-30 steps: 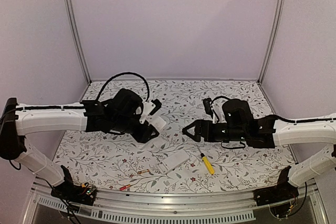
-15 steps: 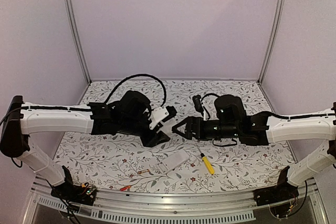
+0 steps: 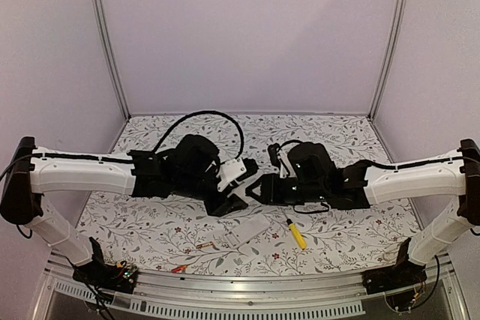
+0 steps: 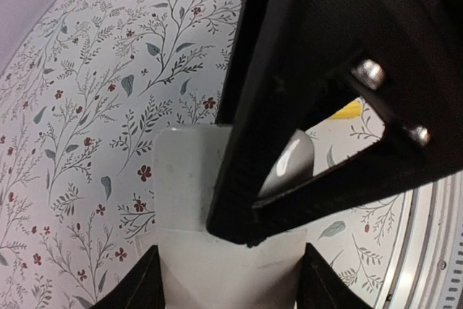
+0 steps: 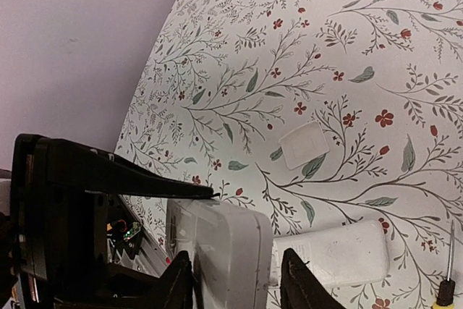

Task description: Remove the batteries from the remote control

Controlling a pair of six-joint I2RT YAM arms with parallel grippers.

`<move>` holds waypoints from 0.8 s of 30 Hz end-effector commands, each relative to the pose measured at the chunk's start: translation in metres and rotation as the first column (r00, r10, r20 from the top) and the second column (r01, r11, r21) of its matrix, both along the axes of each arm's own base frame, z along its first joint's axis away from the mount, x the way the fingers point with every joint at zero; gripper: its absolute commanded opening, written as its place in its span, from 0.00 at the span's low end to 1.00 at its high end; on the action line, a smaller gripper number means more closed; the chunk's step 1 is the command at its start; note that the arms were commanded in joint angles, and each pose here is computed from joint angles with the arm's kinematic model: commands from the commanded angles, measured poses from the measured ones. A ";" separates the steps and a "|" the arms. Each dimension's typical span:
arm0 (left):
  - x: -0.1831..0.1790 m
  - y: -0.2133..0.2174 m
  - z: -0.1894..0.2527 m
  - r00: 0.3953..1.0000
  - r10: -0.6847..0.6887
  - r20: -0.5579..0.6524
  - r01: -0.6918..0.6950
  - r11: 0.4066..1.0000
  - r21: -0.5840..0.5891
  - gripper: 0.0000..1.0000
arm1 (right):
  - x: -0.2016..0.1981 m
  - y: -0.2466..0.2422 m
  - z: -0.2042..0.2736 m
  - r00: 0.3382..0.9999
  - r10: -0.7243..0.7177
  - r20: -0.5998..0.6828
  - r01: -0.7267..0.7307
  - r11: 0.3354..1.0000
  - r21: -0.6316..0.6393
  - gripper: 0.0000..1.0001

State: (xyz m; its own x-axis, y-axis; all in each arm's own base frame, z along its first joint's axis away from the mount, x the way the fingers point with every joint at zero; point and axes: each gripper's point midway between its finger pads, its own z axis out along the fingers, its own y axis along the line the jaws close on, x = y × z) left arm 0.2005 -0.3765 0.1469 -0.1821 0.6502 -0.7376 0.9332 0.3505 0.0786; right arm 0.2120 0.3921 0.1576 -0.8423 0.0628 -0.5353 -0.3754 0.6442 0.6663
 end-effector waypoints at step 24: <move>-0.008 -0.005 -0.020 0.999 -0.041 0.009 0.041 0.999 0.036 0.22 | 0.020 -0.074 -0.026 0.974 -0.224 -0.048 0.220 0.972 -0.079 0.15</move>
State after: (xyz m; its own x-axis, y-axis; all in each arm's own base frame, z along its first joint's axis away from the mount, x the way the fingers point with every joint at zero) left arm 0.1984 -0.3962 0.1446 -0.1326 0.6220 -0.7717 0.9423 0.3206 0.0965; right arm 0.2125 0.3686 0.1703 -0.8543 0.1792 -0.4879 -0.2942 0.6073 0.7380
